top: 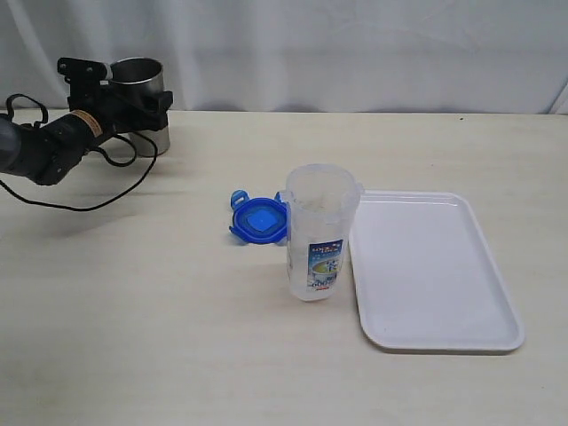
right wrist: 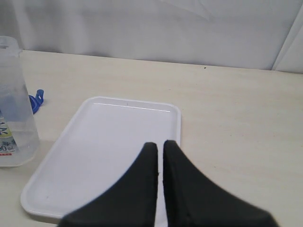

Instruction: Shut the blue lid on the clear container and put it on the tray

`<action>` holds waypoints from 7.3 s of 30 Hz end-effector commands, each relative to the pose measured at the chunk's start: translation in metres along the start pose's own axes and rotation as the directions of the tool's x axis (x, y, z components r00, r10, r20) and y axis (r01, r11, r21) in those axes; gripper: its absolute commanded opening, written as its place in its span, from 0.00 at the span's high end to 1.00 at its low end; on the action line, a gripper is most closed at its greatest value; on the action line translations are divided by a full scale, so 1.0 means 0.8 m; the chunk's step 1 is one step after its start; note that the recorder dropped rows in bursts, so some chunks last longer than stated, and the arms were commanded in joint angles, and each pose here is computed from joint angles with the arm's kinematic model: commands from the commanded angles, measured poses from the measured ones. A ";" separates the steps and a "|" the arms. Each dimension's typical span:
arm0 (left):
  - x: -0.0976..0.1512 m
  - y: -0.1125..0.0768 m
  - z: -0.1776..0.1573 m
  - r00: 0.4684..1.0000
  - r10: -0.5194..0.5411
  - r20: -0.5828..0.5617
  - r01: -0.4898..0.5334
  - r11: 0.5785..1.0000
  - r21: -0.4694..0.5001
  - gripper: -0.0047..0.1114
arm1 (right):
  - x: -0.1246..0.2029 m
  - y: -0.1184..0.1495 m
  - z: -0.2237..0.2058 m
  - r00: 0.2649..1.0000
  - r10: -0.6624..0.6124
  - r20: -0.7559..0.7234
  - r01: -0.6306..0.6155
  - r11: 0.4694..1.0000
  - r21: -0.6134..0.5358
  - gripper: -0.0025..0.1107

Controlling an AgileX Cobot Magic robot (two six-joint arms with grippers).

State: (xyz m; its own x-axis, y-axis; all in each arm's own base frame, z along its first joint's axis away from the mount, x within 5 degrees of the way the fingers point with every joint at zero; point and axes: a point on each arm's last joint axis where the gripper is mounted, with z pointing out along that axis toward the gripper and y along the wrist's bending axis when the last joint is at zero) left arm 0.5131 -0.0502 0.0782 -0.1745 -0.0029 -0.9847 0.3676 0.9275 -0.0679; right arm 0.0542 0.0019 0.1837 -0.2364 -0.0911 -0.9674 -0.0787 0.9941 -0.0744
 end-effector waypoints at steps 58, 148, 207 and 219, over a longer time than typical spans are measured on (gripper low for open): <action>-0.033 -0.004 -0.017 0.994 0.058 -0.087 -0.053 0.997 0.053 0.09 | -0.001 0.000 0.000 1.000 -0.004 0.014 0.004 1.000 0.003 0.94; -0.103 -0.168 -0.194 0.880 0.078 -0.468 -0.116 0.992 -0.052 0.12 | -0.001 0.000 0.000 1.000 -0.004 0.014 0.004 1.000 0.003 0.94; -0.004 -0.213 -0.030 0.661 0.071 -0.747 0.110 0.976 0.190 0.61 | -0.001 0.000 0.000 1.000 -0.004 0.014 0.004 1.000 0.003 0.94; -0.003 -0.214 -0.029 0.661 0.044 -0.749 0.135 0.975 0.176 0.61 | -0.001 0.000 0.000 1.000 -0.004 0.014 0.004 1.000 0.003 0.94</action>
State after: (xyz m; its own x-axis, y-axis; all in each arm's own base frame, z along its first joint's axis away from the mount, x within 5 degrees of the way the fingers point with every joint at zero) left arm 0.4273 -0.1984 0.0950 -0.7839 0.3336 -0.5236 0.5031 0.8356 -0.2207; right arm 0.0542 0.0019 0.1837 -0.2364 -0.0911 -0.9674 -0.0787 0.9941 -0.0744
